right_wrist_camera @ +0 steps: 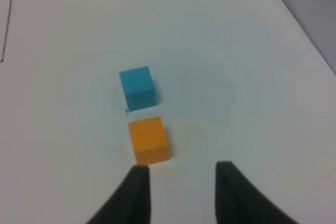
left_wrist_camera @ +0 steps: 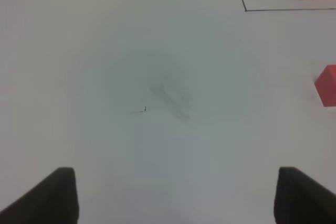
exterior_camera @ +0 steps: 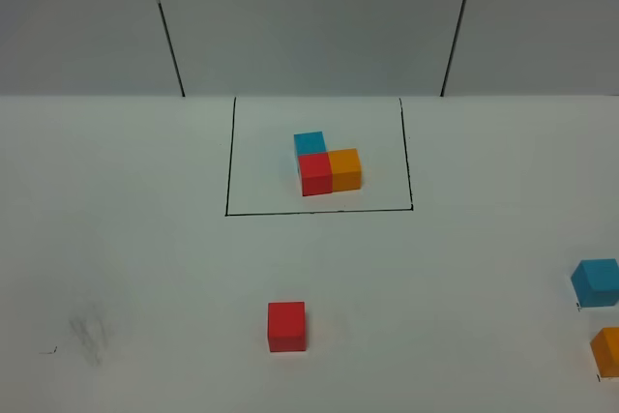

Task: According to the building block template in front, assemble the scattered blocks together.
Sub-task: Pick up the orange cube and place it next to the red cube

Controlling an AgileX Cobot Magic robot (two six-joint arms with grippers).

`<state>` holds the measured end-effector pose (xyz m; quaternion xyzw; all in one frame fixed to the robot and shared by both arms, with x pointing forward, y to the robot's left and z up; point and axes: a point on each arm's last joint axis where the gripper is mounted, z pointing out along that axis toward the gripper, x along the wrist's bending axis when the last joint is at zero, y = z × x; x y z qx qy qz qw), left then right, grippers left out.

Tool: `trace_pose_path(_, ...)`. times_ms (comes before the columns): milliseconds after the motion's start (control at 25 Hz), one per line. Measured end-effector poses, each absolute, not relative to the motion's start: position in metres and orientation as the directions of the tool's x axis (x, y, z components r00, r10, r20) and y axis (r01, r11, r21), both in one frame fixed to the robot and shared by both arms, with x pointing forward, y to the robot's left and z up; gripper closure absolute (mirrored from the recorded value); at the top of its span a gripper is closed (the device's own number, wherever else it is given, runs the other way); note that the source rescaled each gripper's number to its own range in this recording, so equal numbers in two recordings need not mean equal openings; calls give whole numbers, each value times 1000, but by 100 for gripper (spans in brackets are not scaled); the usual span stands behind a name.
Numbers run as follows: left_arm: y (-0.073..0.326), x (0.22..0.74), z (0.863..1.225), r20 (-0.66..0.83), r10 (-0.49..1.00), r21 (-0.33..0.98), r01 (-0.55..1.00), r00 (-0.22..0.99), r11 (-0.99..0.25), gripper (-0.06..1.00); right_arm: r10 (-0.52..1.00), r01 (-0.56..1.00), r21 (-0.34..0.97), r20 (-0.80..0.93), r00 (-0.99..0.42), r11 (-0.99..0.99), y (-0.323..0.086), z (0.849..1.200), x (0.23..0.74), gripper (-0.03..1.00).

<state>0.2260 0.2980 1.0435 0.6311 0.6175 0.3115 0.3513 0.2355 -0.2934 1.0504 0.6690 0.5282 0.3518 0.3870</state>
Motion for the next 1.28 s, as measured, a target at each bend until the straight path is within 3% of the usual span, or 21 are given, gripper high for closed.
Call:
trace_pose_path(120, 298, 226, 1044, -41, 998, 828, 560, 43, 9, 1, 979, 432, 889, 73, 188, -149, -293, 1051, 236, 61)
trace_pose_path(240, 298, 226, 1044, -41, 998, 828, 560, 43, 9, 1, 980, 429, 891, 72, 188, -148, -293, 1051, 236, 21)
trace_pose_path(360, 298, 226, 1044, -41, 998, 828, 560, 43, 9, 1, 979, 460, 874, 73, 191, -155, -294, 1051, 241, 2)
trace_pose_path(520, 298, 226, 1044, -41, 998, 828, 560, 43, 9, 1, 976, 545, 819, 80, 201, -179, -298, 1058, 259, -3)
trace_pose_path(840, 298, 226, 1044, -41, 998, 828, 560, 43, 9, 1, 980, 722, 670, 45, 192, -172, -314, 1099, 330, -3)
trace_pose_path(1160, 298, 226, 1044, -41, 998, 828, 560, 43, 9, 1, 979, 882, 424, 71, 192, -204, -336, 1093, 439, 17)
trace_pose_path(1280, 298, 226, 1044, -41, 998, 828, 560, 43, 9, 1, 974, 896, 383, 109, 198, -225, -340, 1089, 471, 20)
